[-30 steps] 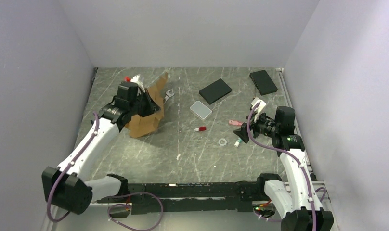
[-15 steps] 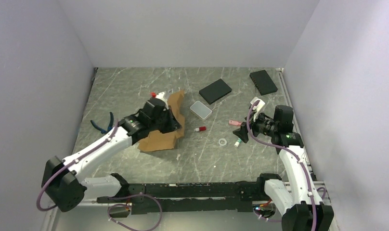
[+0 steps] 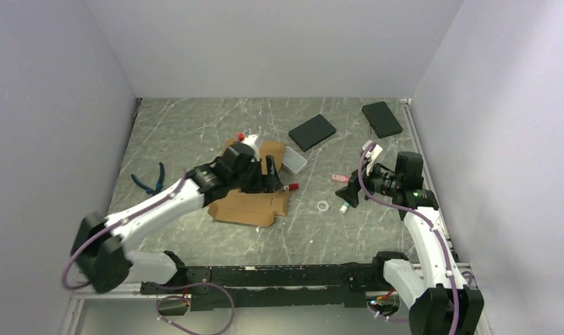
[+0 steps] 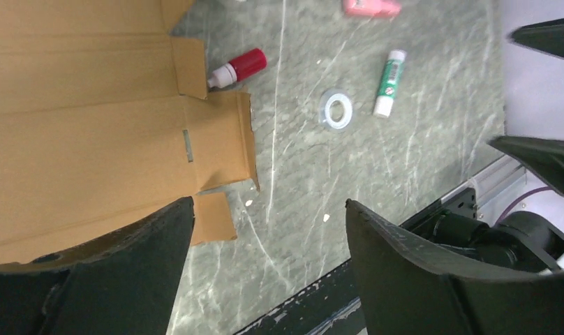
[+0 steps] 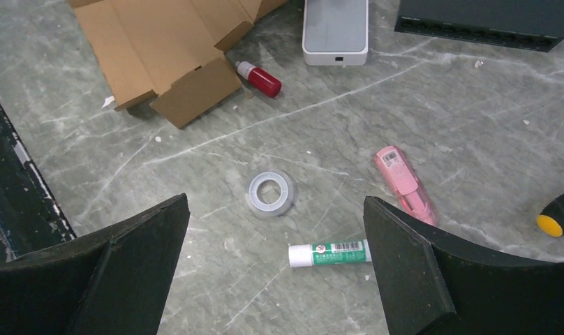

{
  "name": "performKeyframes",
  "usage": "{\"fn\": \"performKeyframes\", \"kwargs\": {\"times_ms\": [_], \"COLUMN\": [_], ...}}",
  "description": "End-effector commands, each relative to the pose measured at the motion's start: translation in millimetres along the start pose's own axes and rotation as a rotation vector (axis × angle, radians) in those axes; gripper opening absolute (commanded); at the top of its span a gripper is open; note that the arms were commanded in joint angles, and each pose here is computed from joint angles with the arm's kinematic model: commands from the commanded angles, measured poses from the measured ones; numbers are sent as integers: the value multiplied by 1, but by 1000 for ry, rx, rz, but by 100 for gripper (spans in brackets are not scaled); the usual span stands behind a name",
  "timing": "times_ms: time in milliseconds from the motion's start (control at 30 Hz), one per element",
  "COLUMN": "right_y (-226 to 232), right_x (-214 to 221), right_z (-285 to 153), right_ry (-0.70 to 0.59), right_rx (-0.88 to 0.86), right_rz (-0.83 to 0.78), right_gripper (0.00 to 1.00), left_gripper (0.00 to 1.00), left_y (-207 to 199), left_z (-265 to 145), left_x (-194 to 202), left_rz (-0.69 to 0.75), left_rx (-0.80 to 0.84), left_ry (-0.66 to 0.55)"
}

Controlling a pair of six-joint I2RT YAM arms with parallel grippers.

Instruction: Fold the paper box

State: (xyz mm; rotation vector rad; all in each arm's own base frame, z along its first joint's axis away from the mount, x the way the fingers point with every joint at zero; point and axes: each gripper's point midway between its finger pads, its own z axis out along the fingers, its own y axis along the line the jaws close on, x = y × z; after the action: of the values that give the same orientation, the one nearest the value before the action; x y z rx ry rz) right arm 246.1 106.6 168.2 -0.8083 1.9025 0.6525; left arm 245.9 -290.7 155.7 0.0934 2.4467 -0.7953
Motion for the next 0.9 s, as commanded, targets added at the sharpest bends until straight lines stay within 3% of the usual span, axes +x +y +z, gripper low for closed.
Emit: {"fn": "performKeyframes", "kwargs": {"times_ms": [0, 100, 233, 300, 400, 567, 633, 767, 867], "right_y": [8, 12, 13, 12, 11, 10, 11, 12, 13], "right_x": [-14, -14, -11, -10, -10, -9, -9, -10, -11], "right_z": [2, 5, 9, 10, 10, 9, 9, 8, 8], "right_ry": [-51, -47, -30, -27, -25, -24, -25, -29, -31], "right_rx": [-54, -80, -88, -87, -80, -69, -69, -78, -79], "right_rz": [-19, -9, -8, -8, -14, -21, -22, -23, -23], "right_gripper": [100, 100, 100, 100, 100, 100, 100, 100, 100], "left_gripper": [89, 99, 100, 99, 100, 100, 99, 99, 93], "left_y": [16, 53, 89, 102, 127, 147, 156, 192, 205], "left_z": [-64, -88, -113, -115, -108, -81, -75, -59, -40], "left_x": [-32, -43, -72, -92, -122, -150, -154, -153, -144], "left_rz": [116, 134, 73, 23, -61, -157, -180, -171, -182], "left_rx": [-43, -133, -162, -146, -137, 21, 93, 49, 86], "left_ry": [-238, -383, -529, -532, -478, -284, -207, -113, -60]}}
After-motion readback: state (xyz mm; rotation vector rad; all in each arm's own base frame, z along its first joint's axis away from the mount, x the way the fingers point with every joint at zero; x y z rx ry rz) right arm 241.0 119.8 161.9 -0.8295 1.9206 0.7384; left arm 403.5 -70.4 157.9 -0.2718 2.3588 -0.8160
